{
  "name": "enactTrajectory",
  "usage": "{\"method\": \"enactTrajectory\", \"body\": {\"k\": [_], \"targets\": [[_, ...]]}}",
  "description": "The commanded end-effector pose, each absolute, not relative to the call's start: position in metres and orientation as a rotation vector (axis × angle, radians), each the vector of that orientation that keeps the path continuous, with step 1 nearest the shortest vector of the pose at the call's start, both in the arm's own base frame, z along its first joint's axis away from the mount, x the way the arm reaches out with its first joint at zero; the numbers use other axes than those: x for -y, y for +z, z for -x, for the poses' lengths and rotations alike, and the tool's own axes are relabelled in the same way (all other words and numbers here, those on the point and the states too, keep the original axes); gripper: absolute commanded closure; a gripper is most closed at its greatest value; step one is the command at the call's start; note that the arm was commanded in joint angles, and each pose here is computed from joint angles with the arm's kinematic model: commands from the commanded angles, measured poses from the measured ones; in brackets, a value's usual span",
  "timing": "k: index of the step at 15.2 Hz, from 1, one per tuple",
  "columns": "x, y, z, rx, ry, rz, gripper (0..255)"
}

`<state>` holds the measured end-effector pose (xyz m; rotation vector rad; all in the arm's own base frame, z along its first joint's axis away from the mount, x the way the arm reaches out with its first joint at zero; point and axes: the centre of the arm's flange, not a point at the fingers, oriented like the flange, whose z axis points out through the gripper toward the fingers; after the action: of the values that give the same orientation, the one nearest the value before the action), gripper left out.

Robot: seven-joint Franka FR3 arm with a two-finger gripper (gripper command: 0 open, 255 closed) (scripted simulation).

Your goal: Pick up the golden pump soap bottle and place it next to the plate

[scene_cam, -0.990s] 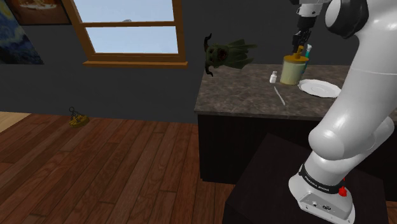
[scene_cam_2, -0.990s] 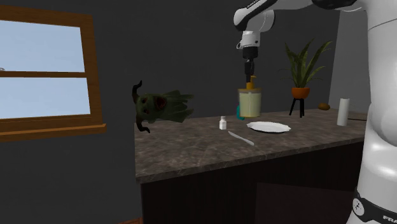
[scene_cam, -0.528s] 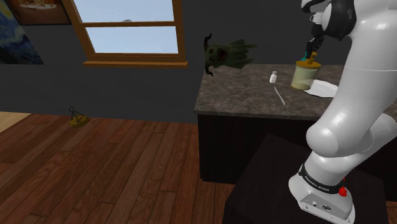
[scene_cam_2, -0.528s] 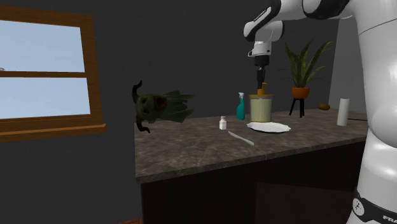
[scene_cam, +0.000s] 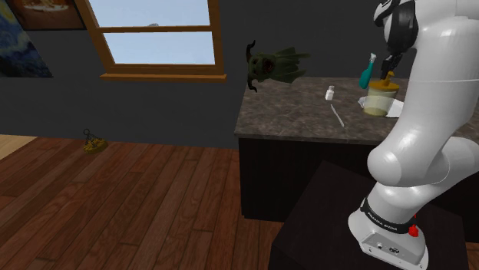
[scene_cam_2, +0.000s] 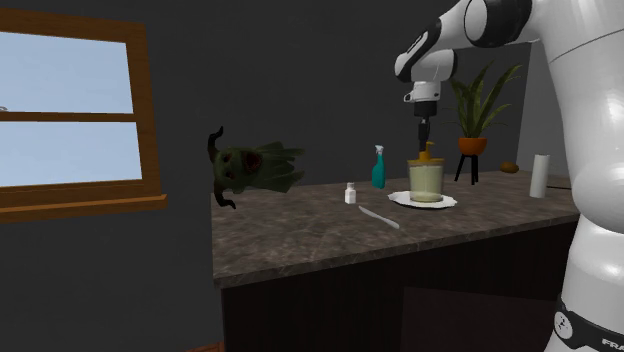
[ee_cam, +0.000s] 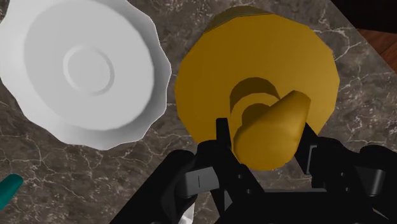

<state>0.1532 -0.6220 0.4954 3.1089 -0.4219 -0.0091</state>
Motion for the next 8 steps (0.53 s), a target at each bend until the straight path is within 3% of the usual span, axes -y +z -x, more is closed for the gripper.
{"method": "enactTrajectory", "body": {"k": [1, 8], "targets": [[0.623, 0.486, -0.151, 0.420, -0.008, -3.108, 255], [0.623, 0.449, -0.151, 0.420, -0.008, -3.108, 255]]}}
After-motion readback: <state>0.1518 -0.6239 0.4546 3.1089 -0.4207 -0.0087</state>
